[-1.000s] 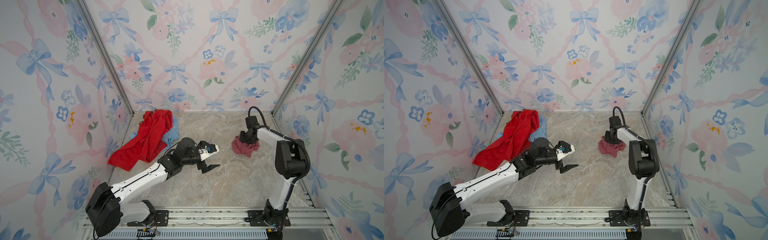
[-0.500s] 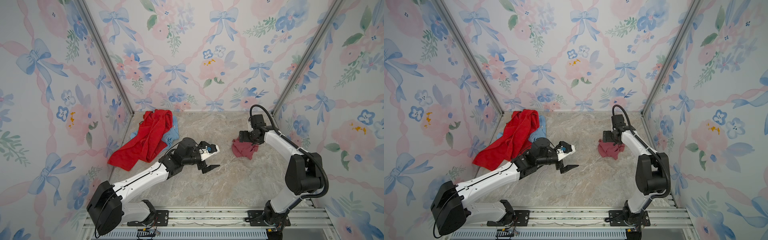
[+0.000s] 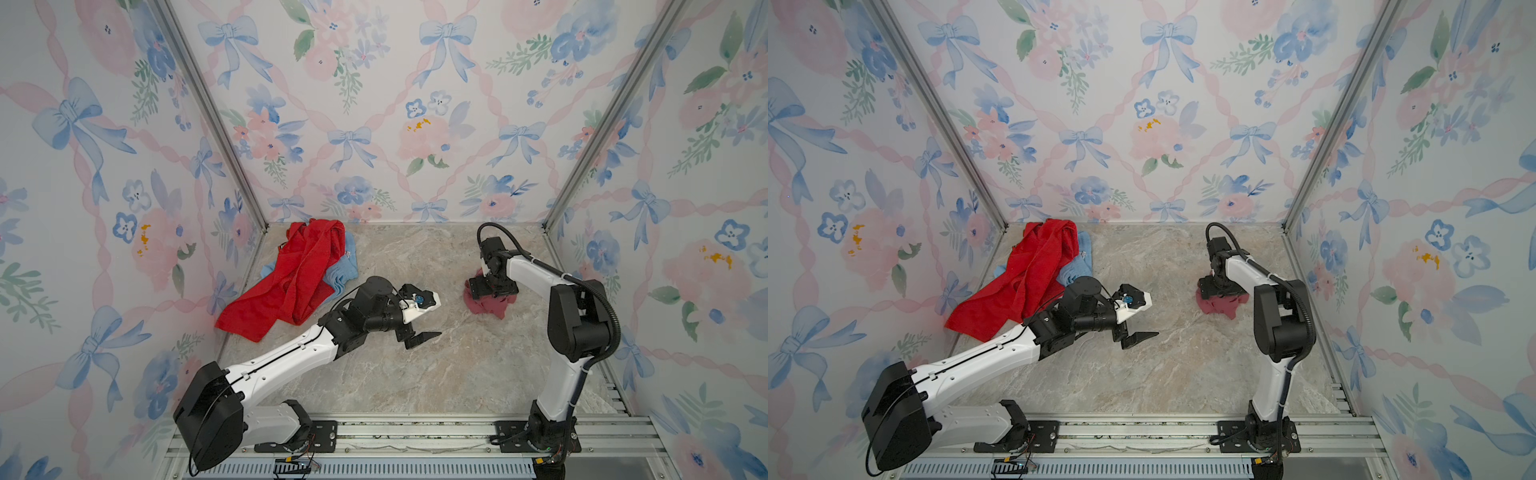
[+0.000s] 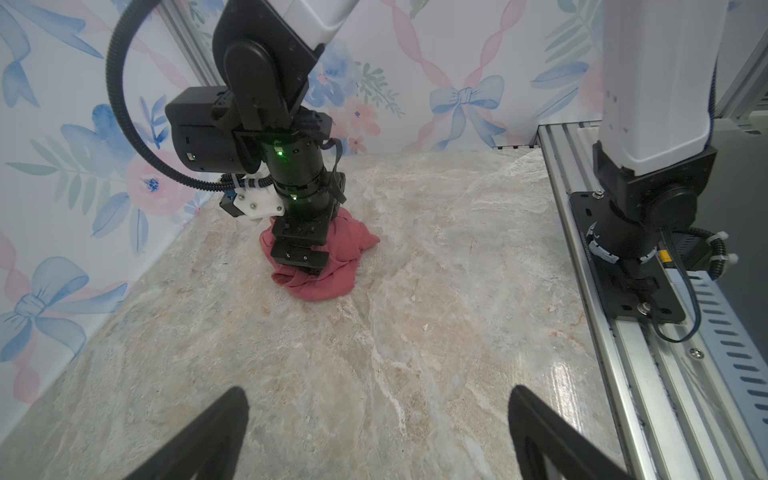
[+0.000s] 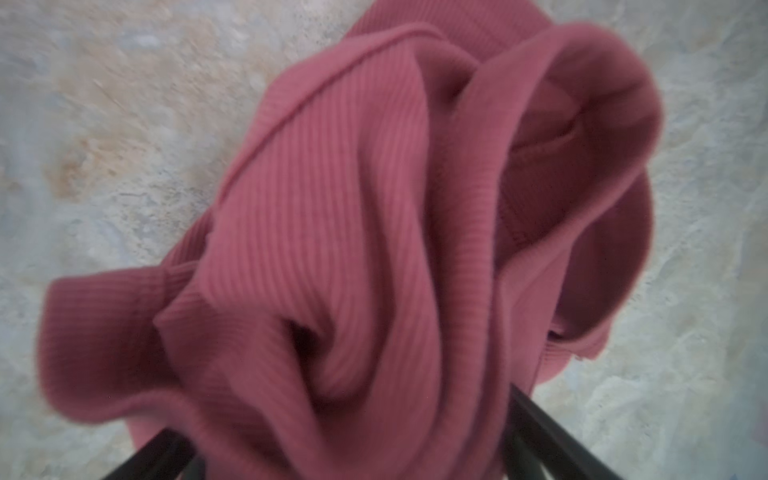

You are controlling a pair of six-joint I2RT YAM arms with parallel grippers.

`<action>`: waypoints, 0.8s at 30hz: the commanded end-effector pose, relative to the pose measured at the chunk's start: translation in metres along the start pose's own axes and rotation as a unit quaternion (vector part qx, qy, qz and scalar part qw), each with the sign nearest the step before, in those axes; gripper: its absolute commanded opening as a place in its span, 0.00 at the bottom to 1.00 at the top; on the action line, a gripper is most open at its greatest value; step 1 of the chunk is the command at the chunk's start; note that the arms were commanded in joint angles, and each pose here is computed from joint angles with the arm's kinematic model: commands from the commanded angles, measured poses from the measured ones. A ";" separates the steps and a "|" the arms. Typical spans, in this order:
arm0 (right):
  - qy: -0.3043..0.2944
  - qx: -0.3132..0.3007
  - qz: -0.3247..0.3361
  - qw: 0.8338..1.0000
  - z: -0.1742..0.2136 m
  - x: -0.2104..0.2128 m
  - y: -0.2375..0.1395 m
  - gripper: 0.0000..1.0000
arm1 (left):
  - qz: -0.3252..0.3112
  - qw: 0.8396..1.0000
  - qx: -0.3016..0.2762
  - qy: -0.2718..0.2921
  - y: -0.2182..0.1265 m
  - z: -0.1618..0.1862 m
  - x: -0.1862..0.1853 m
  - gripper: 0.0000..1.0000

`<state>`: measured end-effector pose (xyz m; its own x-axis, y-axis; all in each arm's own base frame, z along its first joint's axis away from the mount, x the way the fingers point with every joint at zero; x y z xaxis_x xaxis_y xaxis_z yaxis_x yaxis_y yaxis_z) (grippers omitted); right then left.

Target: Pick out a specific cloth from the pile

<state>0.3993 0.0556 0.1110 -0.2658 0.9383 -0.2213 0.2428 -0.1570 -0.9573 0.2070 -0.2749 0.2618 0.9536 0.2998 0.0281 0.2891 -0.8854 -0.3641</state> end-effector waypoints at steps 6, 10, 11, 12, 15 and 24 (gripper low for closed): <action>-0.022 0.081 -0.012 0.996 0.002 -0.009 0.031 0.98 | 0.013 1.000 0.004 -0.007 0.003 0.001 -0.004 0.98; -0.016 0.085 -0.046 0.995 0.003 -0.004 0.038 0.90 | 0.013 1.000 0.006 -0.007 0.004 0.002 -0.004 0.98; -0.015 0.087 -0.052 0.995 0.003 -0.004 0.039 0.86 | 0.013 1.000 0.006 -0.007 0.004 0.002 -0.004 0.98; -0.014 0.090 -0.058 0.994 0.004 -0.004 0.041 0.83 | 0.012 1.000 0.006 -0.007 0.004 0.002 -0.003 0.98; -0.012 0.093 -0.062 0.994 0.003 -0.004 0.044 0.76 | 0.011 1.000 0.006 -0.007 0.004 0.001 -0.003 0.98; 0.021 0.069 -0.086 0.994 -0.008 -0.017 0.041 0.19 | 0.008 1.000 0.007 -0.005 0.003 0.001 -0.003 0.98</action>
<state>0.4262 0.0454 0.1021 -0.2690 0.9614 -0.0571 0.1497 -0.0168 -0.9886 0.2069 -0.2757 0.2598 0.9542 0.2982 0.0247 0.2858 -0.8836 -0.3708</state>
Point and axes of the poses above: each gripper's point midway between its finger pads, its own y axis out along the fingers, its own x axis along the line the jaws close on, z = x × y, the point moved 7 cm from there along -y, back along the fingers, and after that the axes turned 11 degrees about -y, right-handed, at the moved point
